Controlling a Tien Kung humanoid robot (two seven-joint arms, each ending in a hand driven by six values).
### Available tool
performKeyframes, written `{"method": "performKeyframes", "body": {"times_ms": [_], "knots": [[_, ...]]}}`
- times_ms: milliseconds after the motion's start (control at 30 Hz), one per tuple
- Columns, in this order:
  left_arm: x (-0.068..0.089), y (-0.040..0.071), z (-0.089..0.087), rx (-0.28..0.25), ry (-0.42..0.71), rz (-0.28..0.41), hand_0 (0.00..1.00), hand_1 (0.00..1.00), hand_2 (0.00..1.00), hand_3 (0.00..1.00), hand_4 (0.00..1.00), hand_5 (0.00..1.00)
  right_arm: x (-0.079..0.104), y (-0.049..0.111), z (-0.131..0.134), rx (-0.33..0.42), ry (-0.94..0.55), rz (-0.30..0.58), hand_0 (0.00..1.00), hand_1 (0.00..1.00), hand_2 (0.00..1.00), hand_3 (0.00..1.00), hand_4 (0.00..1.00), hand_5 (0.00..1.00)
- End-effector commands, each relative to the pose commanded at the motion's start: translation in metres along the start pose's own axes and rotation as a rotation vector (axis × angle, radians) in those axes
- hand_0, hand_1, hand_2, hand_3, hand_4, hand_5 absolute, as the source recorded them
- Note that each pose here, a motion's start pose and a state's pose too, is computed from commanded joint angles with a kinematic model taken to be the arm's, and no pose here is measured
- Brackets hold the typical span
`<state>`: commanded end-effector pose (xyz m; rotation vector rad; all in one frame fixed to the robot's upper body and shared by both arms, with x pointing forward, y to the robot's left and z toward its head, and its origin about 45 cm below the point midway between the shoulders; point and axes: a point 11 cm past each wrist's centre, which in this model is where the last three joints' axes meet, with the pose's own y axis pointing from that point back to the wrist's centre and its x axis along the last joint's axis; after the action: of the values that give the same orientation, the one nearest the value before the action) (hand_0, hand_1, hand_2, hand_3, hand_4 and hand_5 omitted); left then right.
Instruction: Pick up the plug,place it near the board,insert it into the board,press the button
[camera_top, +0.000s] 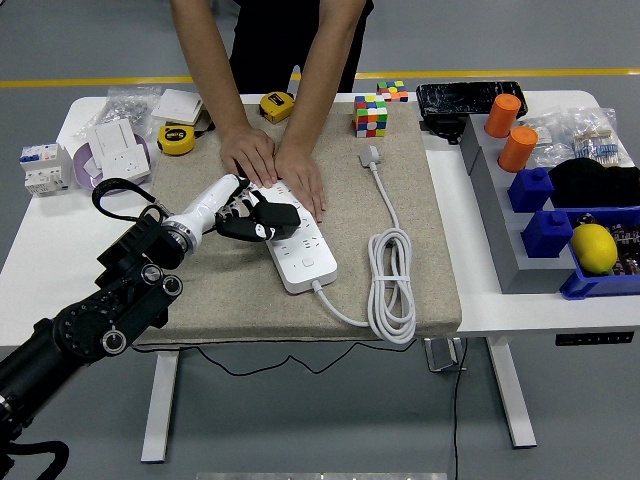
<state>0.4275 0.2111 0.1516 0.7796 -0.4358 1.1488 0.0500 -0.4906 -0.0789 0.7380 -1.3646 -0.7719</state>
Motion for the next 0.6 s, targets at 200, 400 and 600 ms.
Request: {"method": "performKeyframes", "body": {"times_ms": [200, 400, 600], "knots": [[-0.001, 0.0, -0.004, 0.009, 0.02, 0.01, 0.232, 0.163, 0.266, 0.373, 0.798, 0.28, 0.001, 0.0, 0.0, 0.001, 0.0, 0.001, 0.965, 0.676, 0.606, 0.585, 0.998, 0.699], [-0.004, 0.001, -0.011, 0.014, 0.131, 0.024, 0.233, 0.159, 0.262, 0.361, 0.792, 0.306, 0.0, 0.0, 0.002, 0.001, 0.003, 0.0, 0.965, 0.676, 0.606, 0.585, 0.998, 0.699], [-0.004, 0.002, -0.015, 0.008, 0.252, 0.043, 0.234, 0.159, 0.255, 0.355, 0.789, 0.326, 0.0, -0.001, 0.004, -0.004, 0.004, 0.0, 0.965, 0.676, 0.605, 0.585, 0.998, 0.698]]}}
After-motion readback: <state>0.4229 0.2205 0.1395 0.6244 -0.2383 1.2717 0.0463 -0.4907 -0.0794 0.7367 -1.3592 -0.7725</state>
